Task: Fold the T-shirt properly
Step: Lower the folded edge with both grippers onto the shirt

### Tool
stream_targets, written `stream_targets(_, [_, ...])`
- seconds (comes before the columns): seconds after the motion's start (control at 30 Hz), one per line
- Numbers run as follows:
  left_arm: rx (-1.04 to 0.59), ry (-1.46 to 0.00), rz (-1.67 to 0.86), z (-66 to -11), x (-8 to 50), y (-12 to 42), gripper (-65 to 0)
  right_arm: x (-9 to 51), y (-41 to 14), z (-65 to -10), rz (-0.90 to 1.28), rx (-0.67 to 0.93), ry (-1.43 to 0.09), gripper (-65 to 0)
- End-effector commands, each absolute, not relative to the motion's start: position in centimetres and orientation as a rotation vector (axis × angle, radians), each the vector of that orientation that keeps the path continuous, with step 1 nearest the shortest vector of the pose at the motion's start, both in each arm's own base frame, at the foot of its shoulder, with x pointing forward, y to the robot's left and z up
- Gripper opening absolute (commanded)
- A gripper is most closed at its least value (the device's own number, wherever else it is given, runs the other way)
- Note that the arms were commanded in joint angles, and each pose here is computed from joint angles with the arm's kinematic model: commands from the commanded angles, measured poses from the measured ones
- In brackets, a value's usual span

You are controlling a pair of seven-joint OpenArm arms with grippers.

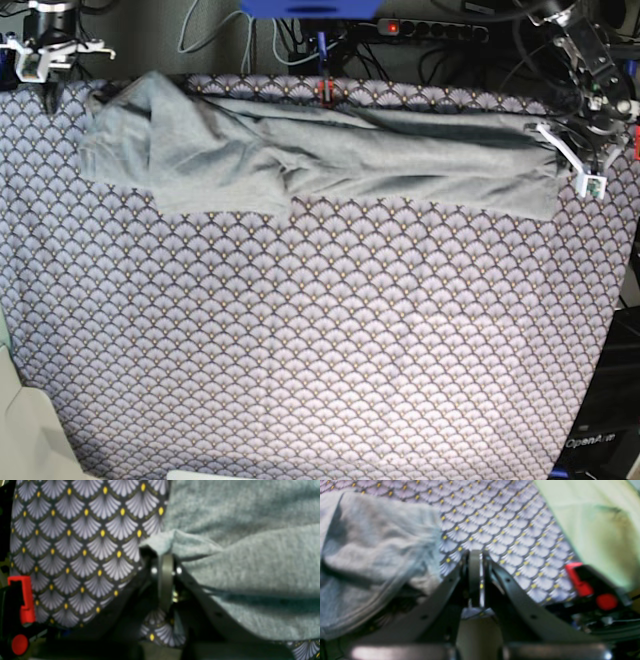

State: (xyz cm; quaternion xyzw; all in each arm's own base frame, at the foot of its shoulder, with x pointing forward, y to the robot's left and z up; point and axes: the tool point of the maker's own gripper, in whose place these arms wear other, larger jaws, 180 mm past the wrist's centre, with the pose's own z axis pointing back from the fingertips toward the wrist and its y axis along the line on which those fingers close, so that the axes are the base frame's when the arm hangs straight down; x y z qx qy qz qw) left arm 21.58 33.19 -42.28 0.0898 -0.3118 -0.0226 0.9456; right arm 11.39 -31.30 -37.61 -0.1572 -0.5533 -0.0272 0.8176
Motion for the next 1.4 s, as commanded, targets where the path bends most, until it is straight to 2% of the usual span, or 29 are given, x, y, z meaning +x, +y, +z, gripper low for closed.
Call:
stream_targets(0.0, [0.21,-0.647,-0.048,-41.6,21.7,34.0,-65.0,11.2,-32.0,-36.4,-0.056,-0.363,-1.223,-65.0])
stream_targets(0.33, [0.204,-0.638,-0.05,-41.8,21.6,33.8,-65.0,11.1,-32.2,-36.4,-0.069,-0.365,-1.237,-65.0])
stream_targets(0.77, [0.171,-0.649,-0.027,-42.4,21.6,32.3,-65.0,14.0,-31.5,-33.2,0.008,-0.388,-1.325,-65.0])
stream_targets(1.0, [0.171,-0.641,-0.025,-42.5,21.4,32.3,-44.6,14.3,-31.5,-33.0,0.006,-0.389,-1.334,-65.0])
stream_targets(1.23, [0.172,-0.621,-0.025,-42.8,20.6,32.3,-33.5,14.8,-31.6,-33.0,-0.004,-0.388,-1.343,-65.0])
stream_targets(1.37, [0.173,-0.609,-0.025,-43.1,20.0,32.4,-24.6,14.8,-31.6,-32.9,-0.002,-0.389,-1.347,-65.0])
